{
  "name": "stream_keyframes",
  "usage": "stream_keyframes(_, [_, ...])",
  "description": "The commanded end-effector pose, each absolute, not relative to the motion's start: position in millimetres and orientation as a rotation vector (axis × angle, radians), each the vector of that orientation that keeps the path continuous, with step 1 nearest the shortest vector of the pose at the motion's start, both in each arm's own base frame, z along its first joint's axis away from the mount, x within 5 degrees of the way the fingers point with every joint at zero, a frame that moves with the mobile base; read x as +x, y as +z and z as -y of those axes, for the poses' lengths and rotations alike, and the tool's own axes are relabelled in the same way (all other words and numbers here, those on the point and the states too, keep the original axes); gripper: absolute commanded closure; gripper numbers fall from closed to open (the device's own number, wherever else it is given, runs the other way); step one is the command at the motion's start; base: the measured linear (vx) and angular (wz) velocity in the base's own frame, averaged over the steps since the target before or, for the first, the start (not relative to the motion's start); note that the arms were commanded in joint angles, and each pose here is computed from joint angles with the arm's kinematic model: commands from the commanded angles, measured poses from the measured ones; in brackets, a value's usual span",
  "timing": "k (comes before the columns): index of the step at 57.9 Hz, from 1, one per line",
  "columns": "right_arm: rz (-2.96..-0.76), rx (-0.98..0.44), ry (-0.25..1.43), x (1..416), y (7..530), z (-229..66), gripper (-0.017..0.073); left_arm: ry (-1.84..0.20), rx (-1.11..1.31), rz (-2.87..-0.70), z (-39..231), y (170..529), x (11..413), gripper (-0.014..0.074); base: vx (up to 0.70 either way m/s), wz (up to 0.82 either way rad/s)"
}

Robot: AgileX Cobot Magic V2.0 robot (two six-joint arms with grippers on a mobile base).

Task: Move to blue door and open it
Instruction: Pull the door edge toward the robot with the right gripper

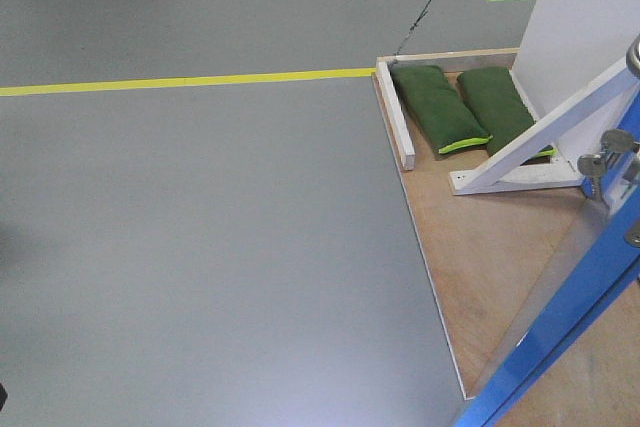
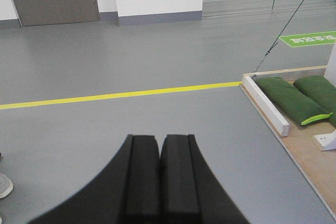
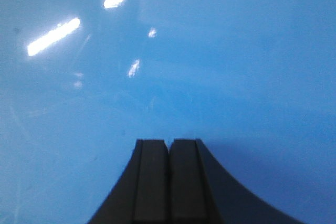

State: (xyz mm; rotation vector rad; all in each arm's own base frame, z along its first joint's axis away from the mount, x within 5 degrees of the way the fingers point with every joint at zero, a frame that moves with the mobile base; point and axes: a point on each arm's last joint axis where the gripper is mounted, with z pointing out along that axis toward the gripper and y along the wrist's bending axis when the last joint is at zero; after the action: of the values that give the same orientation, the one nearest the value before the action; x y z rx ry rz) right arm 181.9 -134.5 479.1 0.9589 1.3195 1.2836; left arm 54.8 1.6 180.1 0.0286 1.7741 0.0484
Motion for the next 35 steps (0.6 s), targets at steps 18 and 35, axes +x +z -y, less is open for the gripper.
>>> stream_keyframes(18, [-1.412, 0.805, 1.494, 205.3, 484.2, 103.9, 0.0547, 0.034, 0.029, -1.651, -0.7, 197.1, 54.2, 0.0521, 0.0, 0.0])
stream_keyframes(35, [-1.399, 0.892, 1.371, 230.4, 478.1, 94.4, 0.0547, 0.034, 0.029, -1.651, -0.7, 197.1, 54.2, 0.0521, 0.0, 0.0])
